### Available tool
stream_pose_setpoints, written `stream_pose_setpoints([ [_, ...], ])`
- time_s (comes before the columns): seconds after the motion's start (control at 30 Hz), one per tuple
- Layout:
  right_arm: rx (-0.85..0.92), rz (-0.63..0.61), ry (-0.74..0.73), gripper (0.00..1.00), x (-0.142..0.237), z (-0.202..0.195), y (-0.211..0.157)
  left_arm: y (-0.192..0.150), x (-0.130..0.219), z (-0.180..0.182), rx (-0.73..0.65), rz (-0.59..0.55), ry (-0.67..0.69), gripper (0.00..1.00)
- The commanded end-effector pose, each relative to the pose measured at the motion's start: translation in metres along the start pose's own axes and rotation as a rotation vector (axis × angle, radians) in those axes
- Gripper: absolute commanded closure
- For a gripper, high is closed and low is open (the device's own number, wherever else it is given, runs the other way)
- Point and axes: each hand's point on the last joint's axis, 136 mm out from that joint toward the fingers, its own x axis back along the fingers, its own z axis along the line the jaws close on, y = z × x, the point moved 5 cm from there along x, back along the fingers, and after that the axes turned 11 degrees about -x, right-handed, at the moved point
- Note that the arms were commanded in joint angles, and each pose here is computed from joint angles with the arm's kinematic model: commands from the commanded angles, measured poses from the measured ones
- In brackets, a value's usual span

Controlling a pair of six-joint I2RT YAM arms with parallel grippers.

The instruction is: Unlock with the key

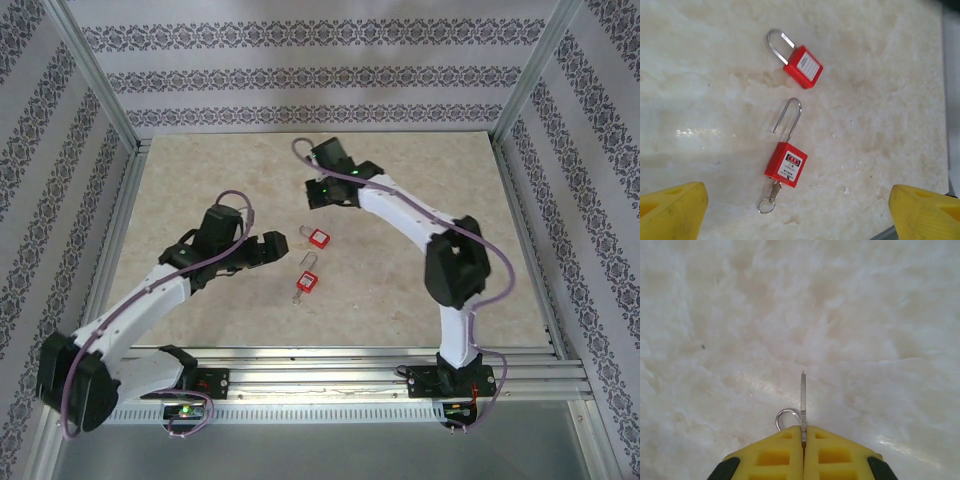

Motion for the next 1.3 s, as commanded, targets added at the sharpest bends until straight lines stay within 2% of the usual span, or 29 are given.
stream_pose_setpoints([
  [0.0,-0.06,-0.037,-0.035,1.0,0.028,-0.025,-0.005,0.012,-0.028,-0.01,0.106,0.028,-0.034,0.08],
  [0.17,-0.056,-0.074,-0.054,1.0,0.069,-0.045,-0.037,0.024,-0.074,-0.021,0.284,0.098,-0.132,0.07],
  [0.27,-0.08,-0.1,-0.061,1.0,0.088,-0.058,-0.061,0.033,-0.091,-0.032,0.372,0.094,-0.178,0.05],
  [0.33,-0.096,-0.113,-0.057,1.0,0.097,-0.065,-0.075,0.035,-0.098,-0.031,0.45,0.12,-0.12,0.0],
  [0.53,-0.137,-0.168,-0.032,1.0,0.124,-0.079,-0.108,0.026,-0.107,-0.018,0.605,0.24,0.201,0.0],
  [0.67,-0.14,-0.193,-0.027,1.0,0.135,-0.084,-0.122,0.033,-0.113,-0.015,0.653,0.315,0.374,0.0],
  [0.8,-0.139,-0.205,-0.036,1.0,0.141,-0.089,-0.133,0.045,-0.131,-0.021,0.699,0.334,0.404,0.0],
  [0.97,-0.152,-0.214,-0.032,1.0,0.144,-0.095,-0.146,0.064,-0.145,-0.033,0.683,0.322,0.472,0.01],
  [1.17,-0.163,-0.221,-0.029,1.0,0.146,-0.101,-0.156,0.064,-0.169,-0.03,0.716,0.347,0.514,0.1],
  [1.27,-0.165,-0.221,-0.03,1.0,0.146,-0.103,-0.161,0.061,-0.178,-0.024,0.726,0.365,0.548,0.1],
])
